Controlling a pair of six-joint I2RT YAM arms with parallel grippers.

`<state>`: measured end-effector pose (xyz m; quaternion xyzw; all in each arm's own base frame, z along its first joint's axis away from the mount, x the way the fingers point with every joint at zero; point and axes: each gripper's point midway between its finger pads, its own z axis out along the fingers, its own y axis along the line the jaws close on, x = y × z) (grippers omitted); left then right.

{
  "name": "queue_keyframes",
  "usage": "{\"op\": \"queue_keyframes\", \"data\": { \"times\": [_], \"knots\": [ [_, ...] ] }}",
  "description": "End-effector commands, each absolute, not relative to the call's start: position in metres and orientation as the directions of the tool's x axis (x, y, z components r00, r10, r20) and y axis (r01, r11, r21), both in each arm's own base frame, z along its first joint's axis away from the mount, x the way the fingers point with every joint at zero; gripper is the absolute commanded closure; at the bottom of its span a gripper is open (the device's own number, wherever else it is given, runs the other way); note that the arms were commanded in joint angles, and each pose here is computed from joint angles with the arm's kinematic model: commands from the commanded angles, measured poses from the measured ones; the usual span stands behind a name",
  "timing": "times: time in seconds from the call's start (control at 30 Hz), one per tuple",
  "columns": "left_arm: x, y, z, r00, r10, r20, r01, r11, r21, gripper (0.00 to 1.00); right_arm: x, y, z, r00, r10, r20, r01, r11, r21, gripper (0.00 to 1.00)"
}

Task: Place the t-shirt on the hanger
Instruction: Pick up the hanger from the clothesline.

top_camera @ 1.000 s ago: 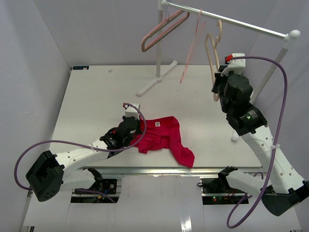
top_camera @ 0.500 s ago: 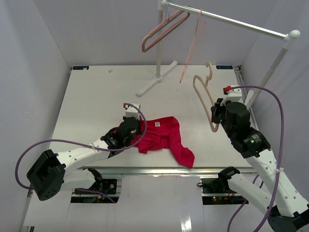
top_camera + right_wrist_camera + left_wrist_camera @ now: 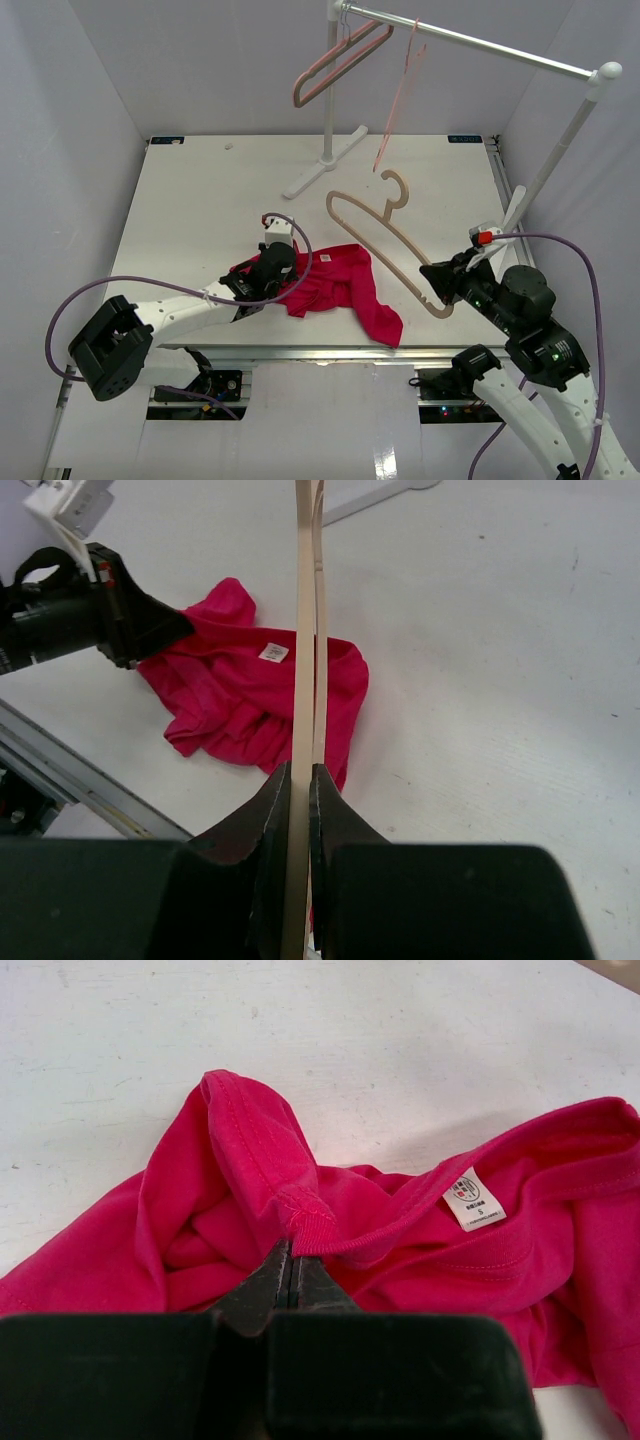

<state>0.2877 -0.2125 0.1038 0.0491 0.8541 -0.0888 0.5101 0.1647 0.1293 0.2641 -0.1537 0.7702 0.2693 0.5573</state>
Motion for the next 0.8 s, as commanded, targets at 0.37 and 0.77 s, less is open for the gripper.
{"op": "queue_keyframes", "data": {
  "times": [0.37, 0.77],
  "knots": [
    [0.296, -0.209, 0.157, -0.433, -0.143, -0.89, 0.114, 0.971, -0.211, 1.0, 0.108, 0.146, 0.274, -0.291, 0.035, -0.956, -0.741, 0.624, 0.248, 0.92],
    [0.299, -0.215, 0.159, -0.466, -0.133, -0.875, 0.118, 0.97, -0.21, 1.0, 0.097, 0.147, 0.269, -0.245, 0.007, -0.97, -0.788, 0.582, 0.203, 0.92]
  ]
}}
